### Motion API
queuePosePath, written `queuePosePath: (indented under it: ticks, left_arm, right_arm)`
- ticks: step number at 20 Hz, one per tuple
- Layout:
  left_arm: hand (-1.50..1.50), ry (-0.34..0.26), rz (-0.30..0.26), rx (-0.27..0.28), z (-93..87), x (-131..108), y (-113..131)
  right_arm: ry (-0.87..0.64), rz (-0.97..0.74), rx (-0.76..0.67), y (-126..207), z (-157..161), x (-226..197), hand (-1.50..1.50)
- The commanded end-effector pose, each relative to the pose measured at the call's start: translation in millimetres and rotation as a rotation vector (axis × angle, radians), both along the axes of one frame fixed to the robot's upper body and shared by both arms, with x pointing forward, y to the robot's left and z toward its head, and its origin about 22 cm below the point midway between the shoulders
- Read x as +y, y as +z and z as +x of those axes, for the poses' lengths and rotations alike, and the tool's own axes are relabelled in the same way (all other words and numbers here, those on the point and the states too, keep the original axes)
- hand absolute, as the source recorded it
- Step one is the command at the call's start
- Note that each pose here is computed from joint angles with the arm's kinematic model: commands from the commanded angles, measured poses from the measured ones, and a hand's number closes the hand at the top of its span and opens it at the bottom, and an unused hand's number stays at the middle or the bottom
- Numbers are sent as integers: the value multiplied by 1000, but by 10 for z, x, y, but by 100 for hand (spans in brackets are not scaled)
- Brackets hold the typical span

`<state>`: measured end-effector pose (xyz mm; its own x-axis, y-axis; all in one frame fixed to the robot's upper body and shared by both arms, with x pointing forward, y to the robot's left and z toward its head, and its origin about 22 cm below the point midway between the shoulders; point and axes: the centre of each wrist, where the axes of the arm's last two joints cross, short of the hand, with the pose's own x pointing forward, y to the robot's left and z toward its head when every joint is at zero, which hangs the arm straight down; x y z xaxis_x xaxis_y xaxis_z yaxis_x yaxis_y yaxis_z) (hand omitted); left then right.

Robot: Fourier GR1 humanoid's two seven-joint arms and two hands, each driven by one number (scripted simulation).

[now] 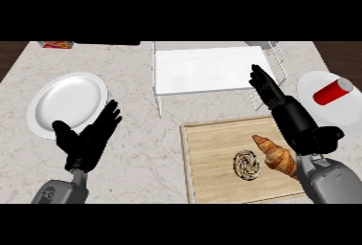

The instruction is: Pick the cupcake from the tray and place it in the tiered shelf

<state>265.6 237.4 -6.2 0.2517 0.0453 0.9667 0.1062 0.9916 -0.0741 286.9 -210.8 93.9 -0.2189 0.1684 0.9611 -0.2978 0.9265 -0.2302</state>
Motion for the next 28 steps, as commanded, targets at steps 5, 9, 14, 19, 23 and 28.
queuePosePath:
  ticks: [5, 9, 14, 19, 23, 28]
  left_arm:
    - [0, 191, 142, 118, -81, 615, -43]
    - [0, 183, 127, 183, -276, 477, -333]
    - [0, 187, 105, 204, -165, 456, -235]
    - [0, 185, 136, 202, -170, 474, -228]
    - [0, 206, 136, 215, 59, 565, -107]
    - [0, 197, 129, 196, -57, 589, -90]
  right_arm:
    - [4, -35, -213, 297, 75, -1125, 150]
    - [-251, -341, 112, -228, -31, -1809, 150]
    - [-40, -199, 60, -416, -7, -2231, -150]
    - [201, -277, 50, -113, 122, -2169, -150]
    - [294, -327, 91, 127, 139, -2181, -150]
    - [350, -513, 108, 587, 21, -1853, -150]
